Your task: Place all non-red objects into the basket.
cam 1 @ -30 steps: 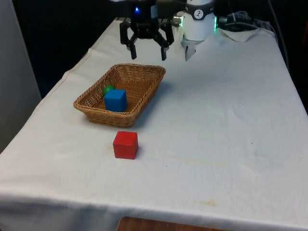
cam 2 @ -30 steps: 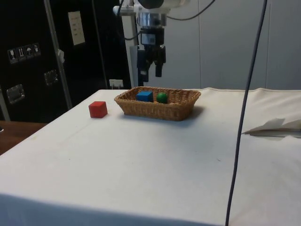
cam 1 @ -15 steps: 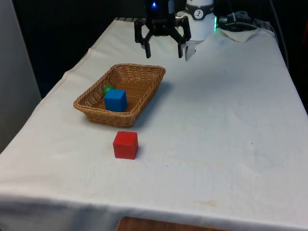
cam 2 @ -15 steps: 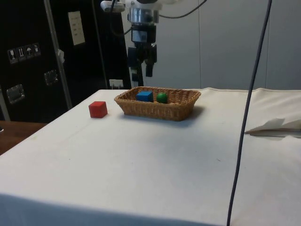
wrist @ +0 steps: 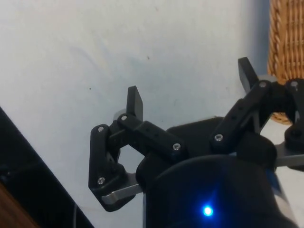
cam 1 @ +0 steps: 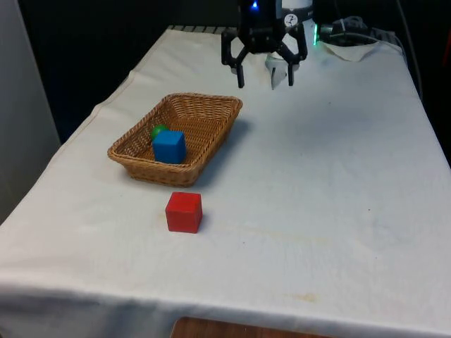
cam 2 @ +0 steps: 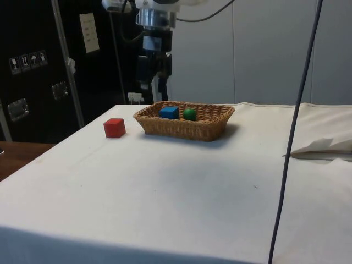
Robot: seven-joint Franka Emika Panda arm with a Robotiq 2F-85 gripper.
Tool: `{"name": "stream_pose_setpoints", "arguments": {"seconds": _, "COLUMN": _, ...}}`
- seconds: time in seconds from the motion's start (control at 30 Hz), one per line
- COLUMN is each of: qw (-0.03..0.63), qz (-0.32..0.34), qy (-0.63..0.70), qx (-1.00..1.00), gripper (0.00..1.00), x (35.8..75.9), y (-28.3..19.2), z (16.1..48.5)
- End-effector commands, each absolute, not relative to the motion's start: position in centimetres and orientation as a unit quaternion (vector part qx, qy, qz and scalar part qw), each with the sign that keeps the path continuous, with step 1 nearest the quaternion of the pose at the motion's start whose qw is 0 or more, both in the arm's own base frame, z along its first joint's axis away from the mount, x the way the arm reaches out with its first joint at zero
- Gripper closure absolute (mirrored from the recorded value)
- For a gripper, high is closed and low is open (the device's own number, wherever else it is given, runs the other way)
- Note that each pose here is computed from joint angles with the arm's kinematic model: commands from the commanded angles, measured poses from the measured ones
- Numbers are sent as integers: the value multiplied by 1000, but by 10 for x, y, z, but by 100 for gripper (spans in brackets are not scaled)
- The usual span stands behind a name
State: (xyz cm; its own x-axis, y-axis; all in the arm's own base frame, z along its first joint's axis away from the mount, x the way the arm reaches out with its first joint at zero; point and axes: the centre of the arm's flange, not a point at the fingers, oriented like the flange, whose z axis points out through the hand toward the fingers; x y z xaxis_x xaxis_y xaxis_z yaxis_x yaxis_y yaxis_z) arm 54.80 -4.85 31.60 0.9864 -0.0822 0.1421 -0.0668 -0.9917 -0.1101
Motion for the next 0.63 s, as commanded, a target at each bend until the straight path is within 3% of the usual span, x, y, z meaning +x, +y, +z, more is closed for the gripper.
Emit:
{"name": "stream_pose_setpoints", "arguments": {"seconds": 0.0, "qw": 43, "qz": -77, "qy": 38, "qx": -995, "gripper": 0, "x": 551, "y": -43, "z": 314}}
{"name": "stream_pose_setpoints", "arguments": {"seconds": 0.6, "qw": 5, "qz": -89, "qy": 21, "qx": -996, "gripper": 0, "x": 562, "y": -2, "z": 304}}
